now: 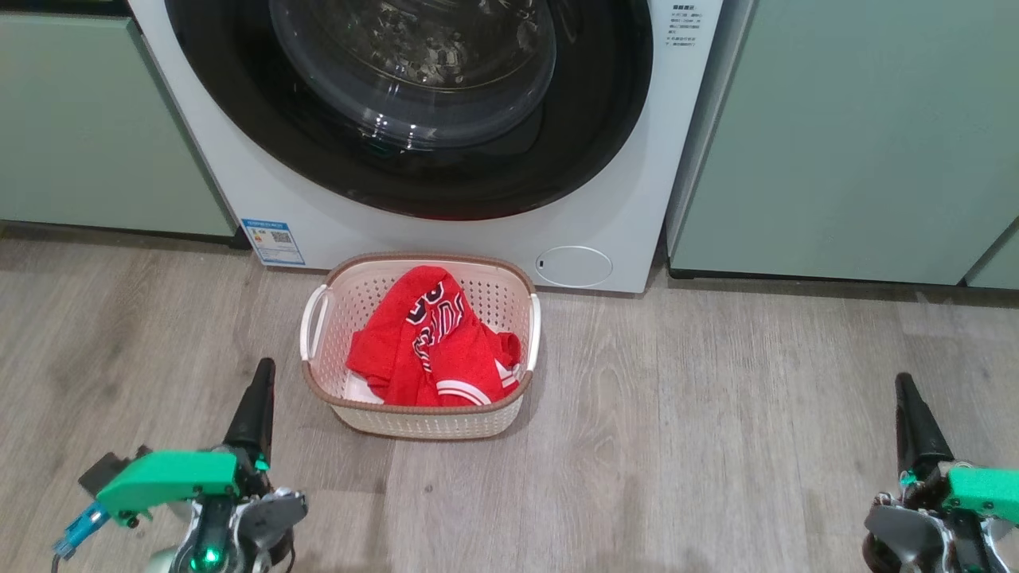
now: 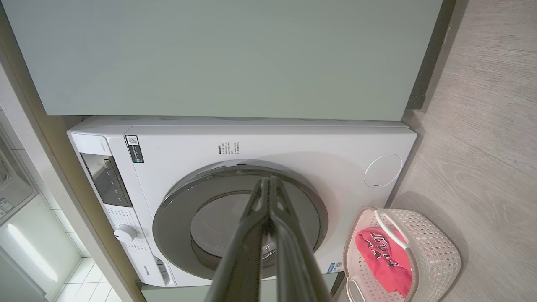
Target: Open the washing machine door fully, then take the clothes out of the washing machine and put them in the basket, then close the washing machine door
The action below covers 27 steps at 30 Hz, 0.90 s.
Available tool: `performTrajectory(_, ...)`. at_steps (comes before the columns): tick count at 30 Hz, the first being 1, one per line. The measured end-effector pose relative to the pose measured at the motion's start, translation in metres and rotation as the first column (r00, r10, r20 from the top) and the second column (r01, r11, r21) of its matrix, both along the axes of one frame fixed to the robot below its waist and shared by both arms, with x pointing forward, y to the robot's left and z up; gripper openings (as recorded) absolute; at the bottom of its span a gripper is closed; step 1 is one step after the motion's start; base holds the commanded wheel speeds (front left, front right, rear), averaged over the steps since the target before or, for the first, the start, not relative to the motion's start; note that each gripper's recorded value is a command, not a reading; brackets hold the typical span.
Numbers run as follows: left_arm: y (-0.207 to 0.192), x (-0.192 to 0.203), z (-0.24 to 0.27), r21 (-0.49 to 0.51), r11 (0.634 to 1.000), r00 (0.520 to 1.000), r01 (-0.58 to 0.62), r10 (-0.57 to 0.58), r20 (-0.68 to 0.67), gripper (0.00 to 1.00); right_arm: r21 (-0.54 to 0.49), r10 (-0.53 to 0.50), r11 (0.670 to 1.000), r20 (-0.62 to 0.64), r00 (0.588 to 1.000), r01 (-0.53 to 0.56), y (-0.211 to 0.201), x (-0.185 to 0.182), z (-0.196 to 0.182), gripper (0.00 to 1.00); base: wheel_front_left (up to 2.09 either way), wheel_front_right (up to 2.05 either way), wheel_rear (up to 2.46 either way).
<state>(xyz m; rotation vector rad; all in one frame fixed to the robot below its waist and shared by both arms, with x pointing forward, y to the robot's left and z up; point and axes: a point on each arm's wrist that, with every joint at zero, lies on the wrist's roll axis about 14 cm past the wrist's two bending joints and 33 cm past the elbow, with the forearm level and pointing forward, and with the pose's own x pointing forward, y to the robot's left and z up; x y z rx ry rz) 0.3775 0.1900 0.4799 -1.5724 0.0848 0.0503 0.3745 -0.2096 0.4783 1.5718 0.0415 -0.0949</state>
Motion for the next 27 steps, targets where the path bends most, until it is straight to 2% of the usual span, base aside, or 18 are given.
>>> performTrajectory(27, 0.0000, 0.0000, 0.0000, 0.000, 1.000, 1.000, 0.000, 0.000, 0.000, 0.00, 0.000, 0.000, 1.000, 0.000, 1.000, 0.000, 0.0000, 0.0000, 0.0000, 0.00, 0.00, 0.00, 0.00)
